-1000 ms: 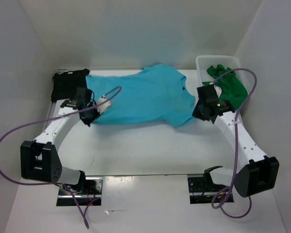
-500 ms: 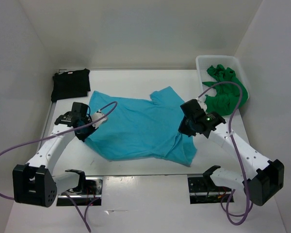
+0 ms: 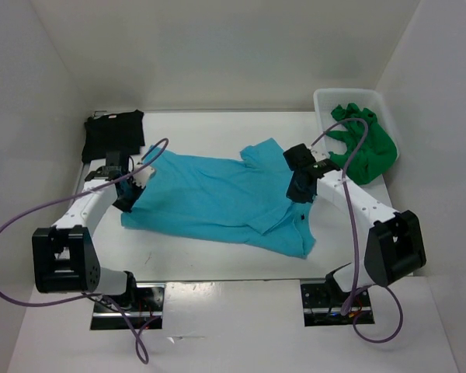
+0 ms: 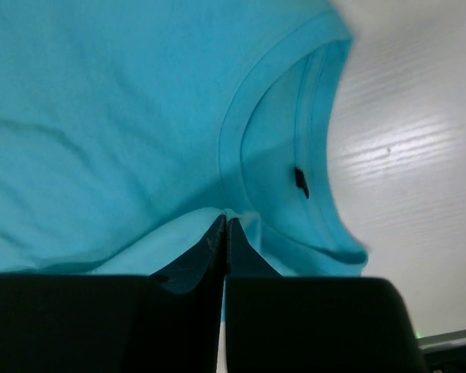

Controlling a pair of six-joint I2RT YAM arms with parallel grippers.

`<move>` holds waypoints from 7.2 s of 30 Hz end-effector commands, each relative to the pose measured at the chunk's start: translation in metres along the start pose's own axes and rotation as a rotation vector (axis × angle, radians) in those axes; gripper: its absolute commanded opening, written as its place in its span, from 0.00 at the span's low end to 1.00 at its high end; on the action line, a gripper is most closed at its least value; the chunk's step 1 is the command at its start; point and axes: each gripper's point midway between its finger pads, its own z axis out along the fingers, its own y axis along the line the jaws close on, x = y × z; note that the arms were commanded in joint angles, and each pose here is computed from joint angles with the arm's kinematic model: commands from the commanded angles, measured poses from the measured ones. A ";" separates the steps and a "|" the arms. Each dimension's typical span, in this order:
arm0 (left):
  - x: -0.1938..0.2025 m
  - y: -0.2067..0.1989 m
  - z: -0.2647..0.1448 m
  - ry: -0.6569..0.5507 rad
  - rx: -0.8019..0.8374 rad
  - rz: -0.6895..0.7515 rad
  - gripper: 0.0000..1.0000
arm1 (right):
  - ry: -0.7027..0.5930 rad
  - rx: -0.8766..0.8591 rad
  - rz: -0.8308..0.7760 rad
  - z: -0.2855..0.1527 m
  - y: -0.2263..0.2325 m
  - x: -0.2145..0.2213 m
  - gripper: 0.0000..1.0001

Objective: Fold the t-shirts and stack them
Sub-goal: Grap the side of the flattened tshirt closest away from the robot with both arms, then fold the flattened tshirt in 1/3 of the way

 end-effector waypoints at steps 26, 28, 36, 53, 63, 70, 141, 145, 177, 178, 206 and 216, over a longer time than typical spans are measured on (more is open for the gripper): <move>-0.047 0.025 0.032 -0.108 -0.054 -0.175 0.00 | -0.076 0.050 -0.013 0.033 -0.002 -0.054 0.00; -0.043 0.022 0.040 -0.084 -0.041 -0.174 0.00 | -0.072 0.057 -0.016 0.035 -0.004 -0.056 0.00; -0.035 0.023 0.057 -0.013 -0.044 -0.192 0.23 | -0.143 -0.002 -0.088 0.029 0.026 -0.099 0.43; 0.017 0.019 0.019 0.063 -0.062 -0.215 0.58 | 0.127 -0.029 0.337 -0.033 -0.031 0.058 0.49; 0.003 0.000 0.042 0.060 0.016 -0.196 0.60 | 0.091 0.082 0.621 -0.011 -0.063 0.073 0.49; 0.004 -0.005 0.053 0.114 0.004 -0.139 0.61 | 0.281 0.179 0.659 0.038 -0.062 0.113 0.49; -0.214 -0.399 -0.011 -0.598 0.494 1.090 0.60 | 0.155 0.262 0.698 0.074 -0.126 0.041 0.52; -0.224 -0.397 -0.005 -0.607 0.448 1.072 0.60 | 0.148 0.254 0.691 0.075 -0.125 0.039 0.52; -0.223 -0.398 0.009 -0.556 0.483 1.078 0.51 | 0.149 0.226 0.669 0.075 -0.122 0.039 0.47; -0.222 -0.398 0.011 -0.556 0.483 1.078 0.51 | 0.150 0.225 0.660 0.075 -0.123 0.039 0.47; -0.254 -0.385 0.001 -0.570 0.467 0.942 0.57 | 0.162 0.210 0.653 0.076 -0.119 0.040 0.47; -0.249 -0.386 0.004 -0.565 0.475 0.966 0.43 | 0.162 0.210 0.653 0.076 -0.119 0.040 0.46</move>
